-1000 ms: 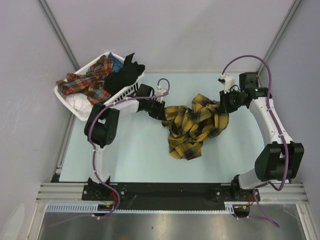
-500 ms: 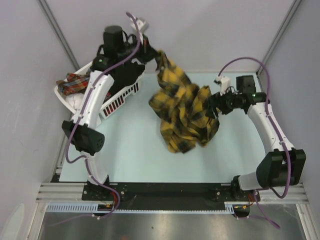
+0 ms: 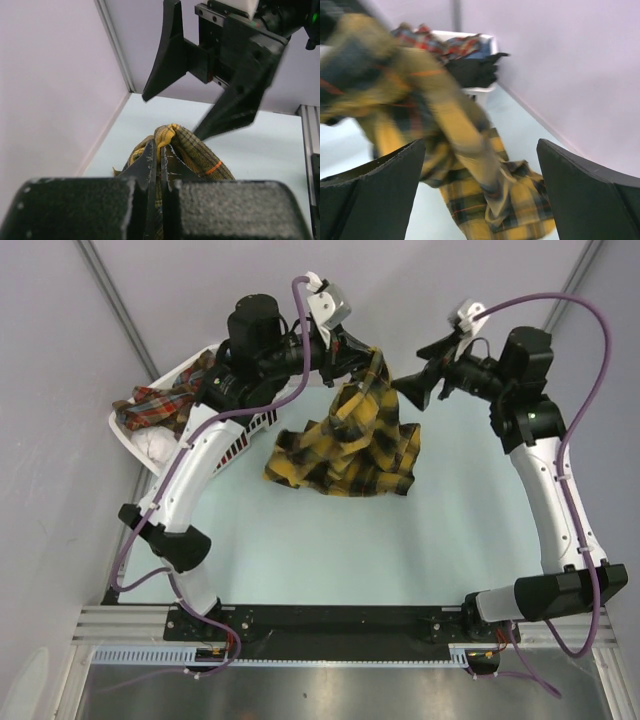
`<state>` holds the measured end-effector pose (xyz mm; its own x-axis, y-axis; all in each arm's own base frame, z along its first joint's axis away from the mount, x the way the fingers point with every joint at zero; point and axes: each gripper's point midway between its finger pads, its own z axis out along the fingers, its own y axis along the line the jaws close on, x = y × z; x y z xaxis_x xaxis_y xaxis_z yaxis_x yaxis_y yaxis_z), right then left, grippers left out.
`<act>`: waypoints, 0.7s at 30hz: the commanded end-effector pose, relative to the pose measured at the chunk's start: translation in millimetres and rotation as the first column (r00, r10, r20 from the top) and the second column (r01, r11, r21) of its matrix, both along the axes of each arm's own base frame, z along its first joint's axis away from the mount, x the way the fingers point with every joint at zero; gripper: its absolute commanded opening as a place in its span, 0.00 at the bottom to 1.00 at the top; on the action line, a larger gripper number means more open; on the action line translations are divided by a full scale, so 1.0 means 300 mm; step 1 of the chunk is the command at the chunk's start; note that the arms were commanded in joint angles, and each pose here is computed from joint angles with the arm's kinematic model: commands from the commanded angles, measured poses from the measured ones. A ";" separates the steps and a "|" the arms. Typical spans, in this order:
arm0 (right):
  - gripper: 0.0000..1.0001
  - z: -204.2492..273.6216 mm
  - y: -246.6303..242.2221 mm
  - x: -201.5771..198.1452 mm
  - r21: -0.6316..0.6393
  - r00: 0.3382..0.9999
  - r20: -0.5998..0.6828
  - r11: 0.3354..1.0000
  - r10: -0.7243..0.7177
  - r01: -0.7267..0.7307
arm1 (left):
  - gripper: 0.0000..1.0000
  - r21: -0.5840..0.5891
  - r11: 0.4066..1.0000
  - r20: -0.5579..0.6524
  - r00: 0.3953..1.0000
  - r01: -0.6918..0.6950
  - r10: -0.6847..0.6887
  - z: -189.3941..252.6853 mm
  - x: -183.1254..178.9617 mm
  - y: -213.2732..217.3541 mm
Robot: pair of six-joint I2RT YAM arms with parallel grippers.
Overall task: Fold and stack the long sleeve shirts
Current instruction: Flatten the shirt out
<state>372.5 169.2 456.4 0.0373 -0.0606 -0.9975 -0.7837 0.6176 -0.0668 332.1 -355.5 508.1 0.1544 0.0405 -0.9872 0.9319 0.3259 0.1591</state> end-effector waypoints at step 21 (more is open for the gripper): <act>0.00 -0.108 0.090 -0.053 -0.109 0.988 0.126 0.991 0.092 -0.078 | 0.76 -0.114 0.993 -0.225 0.974 -0.034 0.008 -0.115 0.087 0.243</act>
<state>340.9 233.7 392.4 0.1779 -0.2249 -0.9580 -0.8913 0.3758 -0.2538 322.5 -350.9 446.6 -0.0740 0.0158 -0.9971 0.9912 0.1113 -0.0718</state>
